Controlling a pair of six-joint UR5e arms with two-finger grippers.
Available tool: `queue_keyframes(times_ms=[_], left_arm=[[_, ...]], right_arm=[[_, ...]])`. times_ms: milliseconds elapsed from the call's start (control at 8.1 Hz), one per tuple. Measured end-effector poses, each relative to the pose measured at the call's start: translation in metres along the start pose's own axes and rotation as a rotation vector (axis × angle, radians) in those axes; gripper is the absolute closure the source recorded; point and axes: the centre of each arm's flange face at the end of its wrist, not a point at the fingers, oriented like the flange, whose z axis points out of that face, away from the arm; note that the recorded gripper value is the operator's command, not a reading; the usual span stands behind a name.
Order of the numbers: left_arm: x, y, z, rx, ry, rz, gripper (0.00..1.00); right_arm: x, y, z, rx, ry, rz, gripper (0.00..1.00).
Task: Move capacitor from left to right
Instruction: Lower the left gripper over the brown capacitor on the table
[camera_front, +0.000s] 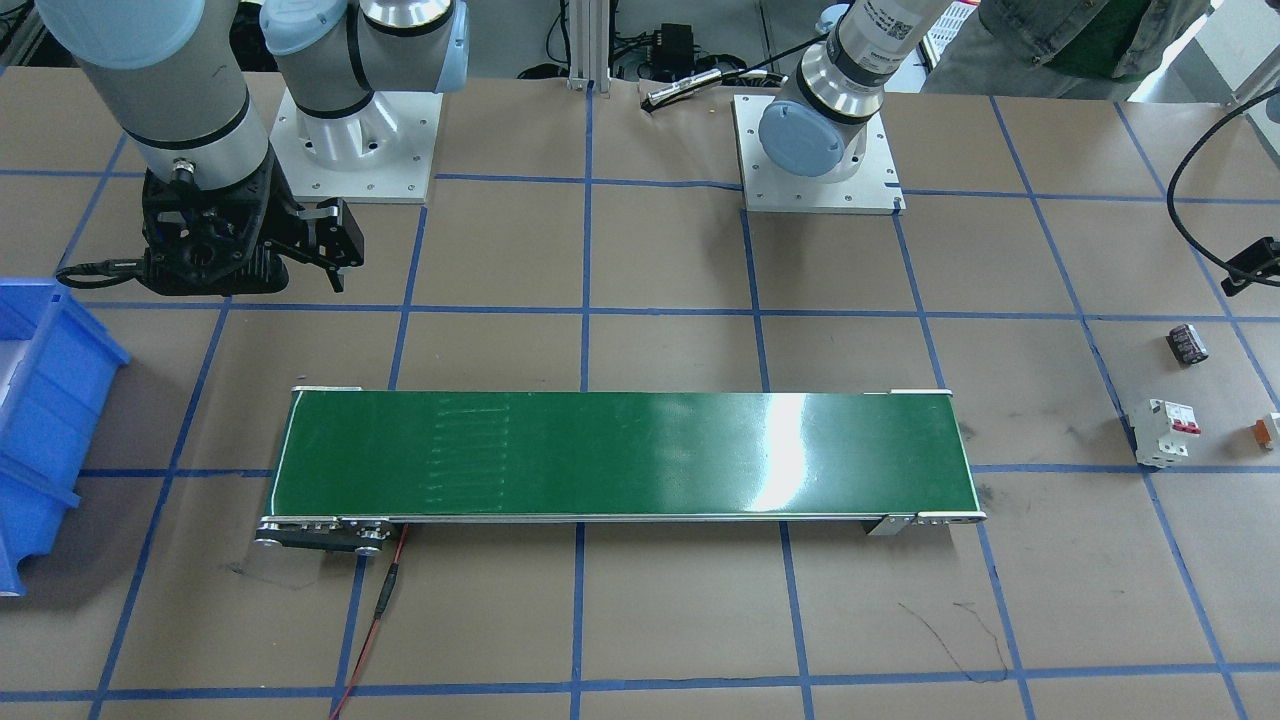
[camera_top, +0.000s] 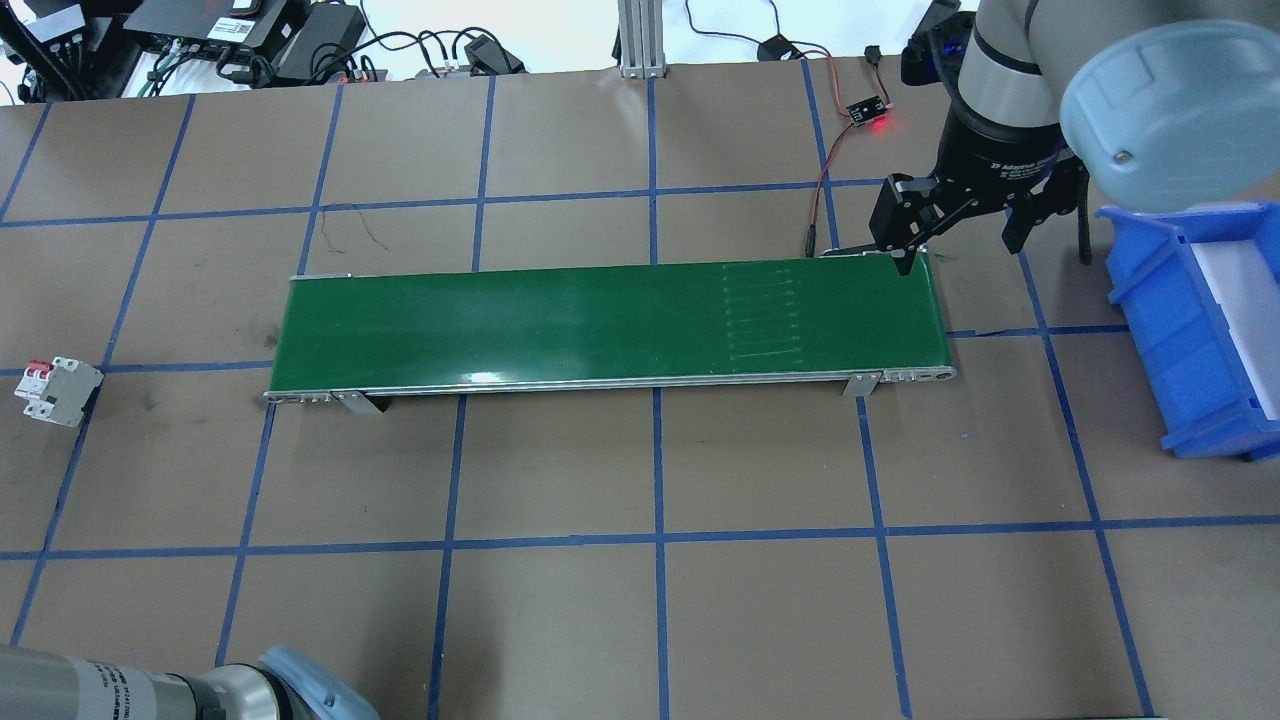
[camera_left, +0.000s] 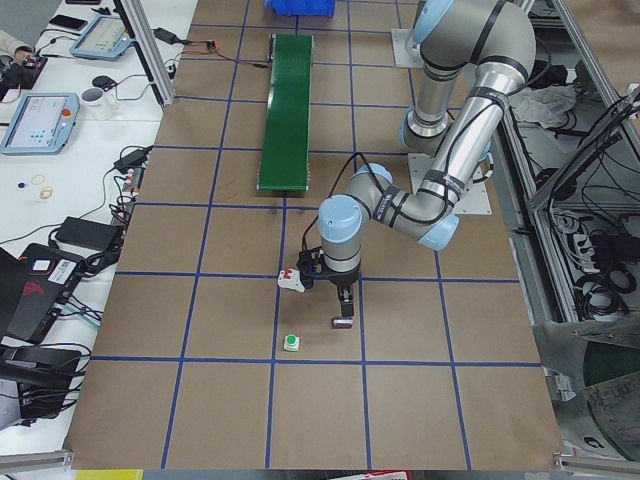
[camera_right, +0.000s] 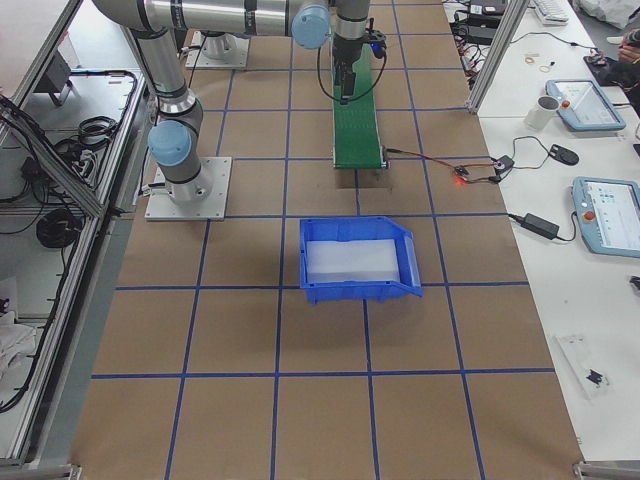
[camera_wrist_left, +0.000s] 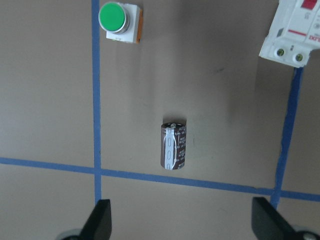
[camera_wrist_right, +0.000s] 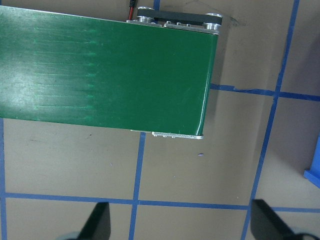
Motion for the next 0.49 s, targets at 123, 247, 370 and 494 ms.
queue_keyframes(times_ms=[123,247,370,494], left_arm=[[0.0,-0.003,0.007,0.024,0.015,0.007,0.11],[0.001,-0.005,0.017,0.032,0.035,0.022,0.08],[0.001,-0.005,0.029,0.04,0.064,0.048,0.05],[-0.001,0.0,0.04,0.039,0.088,0.058,0.05]], right_arm=[[0.0,0.0,0.0,0.0,0.0,0.0,0.0],[0.0,0.0,0.0,0.0,-0.001,0.0,0.0],[0.0,0.0,0.0,0.001,-0.001,0.0,0.0],[0.0,0.0,0.0,0.001,-0.001,0.0,0.0]])
